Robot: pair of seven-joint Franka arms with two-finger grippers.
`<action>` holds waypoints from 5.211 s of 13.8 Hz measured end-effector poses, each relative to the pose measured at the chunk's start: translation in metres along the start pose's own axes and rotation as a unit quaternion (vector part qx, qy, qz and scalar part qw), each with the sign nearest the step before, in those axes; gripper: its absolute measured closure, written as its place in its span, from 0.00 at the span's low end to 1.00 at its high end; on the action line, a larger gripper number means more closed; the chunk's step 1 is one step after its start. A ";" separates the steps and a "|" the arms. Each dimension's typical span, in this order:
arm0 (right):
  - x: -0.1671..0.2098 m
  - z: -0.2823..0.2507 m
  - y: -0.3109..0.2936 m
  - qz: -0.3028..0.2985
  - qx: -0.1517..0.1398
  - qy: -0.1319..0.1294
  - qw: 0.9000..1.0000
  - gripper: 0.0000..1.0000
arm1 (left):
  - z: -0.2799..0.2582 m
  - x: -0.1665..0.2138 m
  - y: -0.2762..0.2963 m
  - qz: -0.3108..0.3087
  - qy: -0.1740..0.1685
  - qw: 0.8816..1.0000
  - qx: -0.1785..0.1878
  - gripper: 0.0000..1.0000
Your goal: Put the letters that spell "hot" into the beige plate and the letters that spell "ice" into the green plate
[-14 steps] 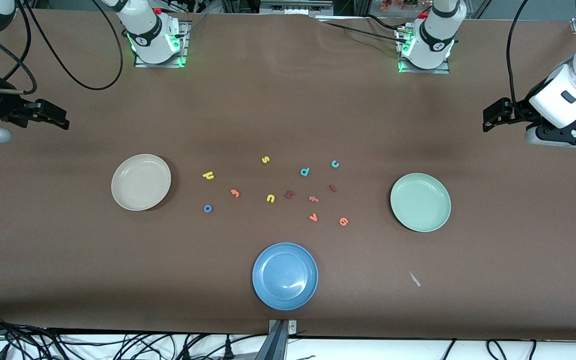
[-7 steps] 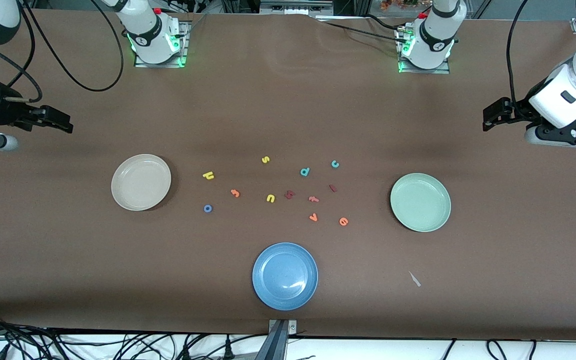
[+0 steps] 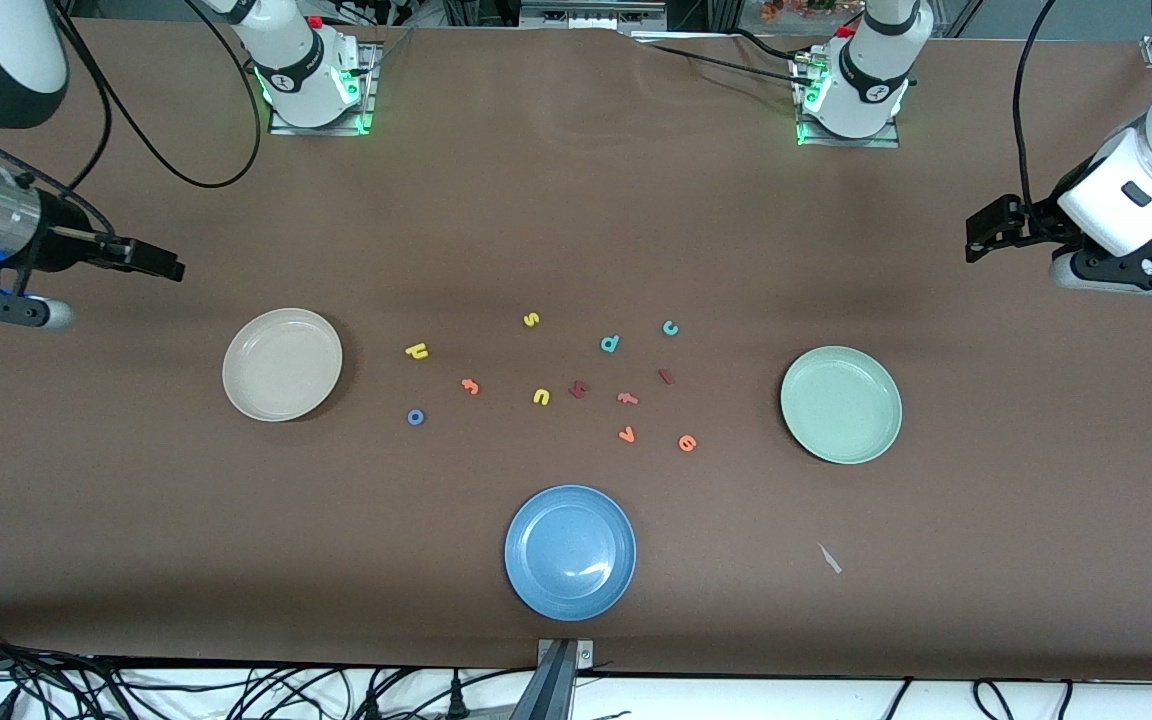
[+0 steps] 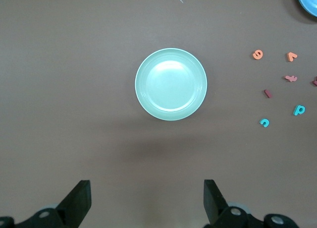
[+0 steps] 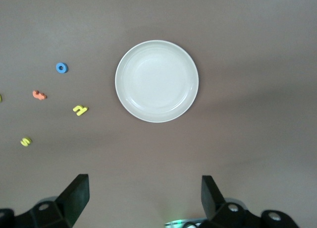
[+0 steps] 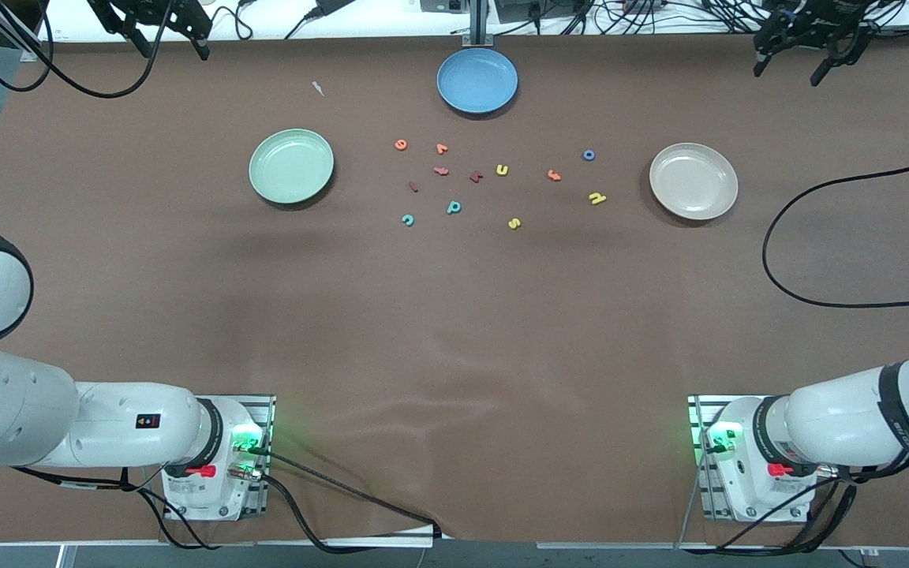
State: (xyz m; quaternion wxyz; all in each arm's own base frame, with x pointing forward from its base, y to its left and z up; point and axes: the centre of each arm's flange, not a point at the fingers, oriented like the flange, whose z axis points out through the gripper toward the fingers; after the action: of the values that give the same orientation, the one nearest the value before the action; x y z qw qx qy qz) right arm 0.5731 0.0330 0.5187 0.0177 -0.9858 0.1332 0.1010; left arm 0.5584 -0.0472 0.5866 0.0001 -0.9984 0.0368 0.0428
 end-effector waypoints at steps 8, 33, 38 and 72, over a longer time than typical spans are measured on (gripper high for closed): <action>-0.007 0.081 -0.130 0.245 0.018 0.023 0.969 0.00 | 0.000 0.000 0.000 0.000 0.000 1.000 0.000 0.00; -0.022 0.330 -0.203 0.451 0.044 0.057 0.890 0.00 | 0.000 0.000 0.003 0.002 -0.002 1.000 0.000 0.00; -0.020 0.343 -0.200 0.454 0.035 0.054 0.889 0.00 | 0.003 0.001 0.017 0.015 -0.005 1.000 0.001 0.00; 0.009 0.262 -0.141 0.200 -0.051 -0.002 0.978 0.75 | 0.200 0.089 0.202 0.044 -0.054 0.997 -0.042 0.00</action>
State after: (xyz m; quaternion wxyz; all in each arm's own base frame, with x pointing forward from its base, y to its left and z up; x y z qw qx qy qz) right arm 0.5682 0.1831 0.2620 -0.0530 -0.9384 0.3228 0.1113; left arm 0.6146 -0.2548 0.3807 -0.0413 -0.9911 0.0788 0.0986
